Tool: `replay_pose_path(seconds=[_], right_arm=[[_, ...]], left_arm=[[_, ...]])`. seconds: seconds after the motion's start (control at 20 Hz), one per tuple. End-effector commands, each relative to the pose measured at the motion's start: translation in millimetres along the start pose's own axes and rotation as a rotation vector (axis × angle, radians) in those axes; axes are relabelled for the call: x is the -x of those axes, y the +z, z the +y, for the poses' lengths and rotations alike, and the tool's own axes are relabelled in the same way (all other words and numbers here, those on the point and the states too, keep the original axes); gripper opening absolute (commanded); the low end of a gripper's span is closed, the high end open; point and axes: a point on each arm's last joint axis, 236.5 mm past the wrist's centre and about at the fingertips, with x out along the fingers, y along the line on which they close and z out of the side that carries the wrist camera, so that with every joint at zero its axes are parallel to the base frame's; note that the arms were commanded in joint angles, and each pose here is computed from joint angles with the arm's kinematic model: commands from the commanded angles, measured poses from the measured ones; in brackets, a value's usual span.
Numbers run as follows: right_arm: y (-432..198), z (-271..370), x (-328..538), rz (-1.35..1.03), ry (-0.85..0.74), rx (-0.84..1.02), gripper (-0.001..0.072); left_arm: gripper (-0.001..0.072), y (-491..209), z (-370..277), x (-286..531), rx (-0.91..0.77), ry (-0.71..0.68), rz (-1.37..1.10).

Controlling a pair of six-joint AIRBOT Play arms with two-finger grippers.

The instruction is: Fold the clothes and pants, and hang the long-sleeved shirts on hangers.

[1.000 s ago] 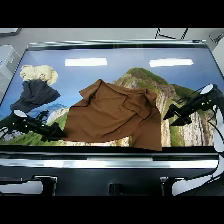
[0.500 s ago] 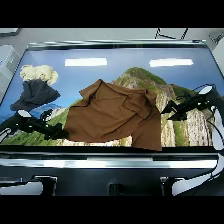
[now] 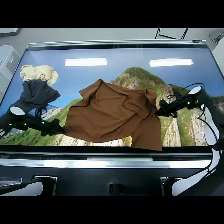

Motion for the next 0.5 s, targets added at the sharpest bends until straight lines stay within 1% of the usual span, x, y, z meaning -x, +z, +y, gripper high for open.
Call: replay_pose_path(seconds=[0.0,0.1,0.2,0.25,0.35,0.4,0.45], right_arm=[[-7,41,44,0.000,0.032,0.139,0.0041],[6,85,112,-0.176,0.026,0.264,0.0039],[5,147,207,-0.455,-0.009,0.460,0.0039],[-4,179,260,-0.620,-0.042,0.563,0.0040],[-51,244,381,-1.034,-0.116,0.720,0.0040],[-85,265,430,-1.216,-0.146,0.763,0.0040],[-126,282,471,-1.379,-0.175,0.797,0.0040]], left_arm=[[0.0016,33,-34,51,-0.111,0.012,-0.176],[0.0016,71,-88,134,-0.248,0.029,-0.436],[0.0017,87,-164,249,-0.409,0.034,-0.783],[0.0017,76,-211,320,-0.509,0.030,-0.995],[0.0017,19,-287,439,-0.680,0.020,-1.368],[0.0018,-18,-314,478,-0.746,0.007,-1.500],[0.0017,-51,-331,498,-0.788,-0.007,-1.570]])
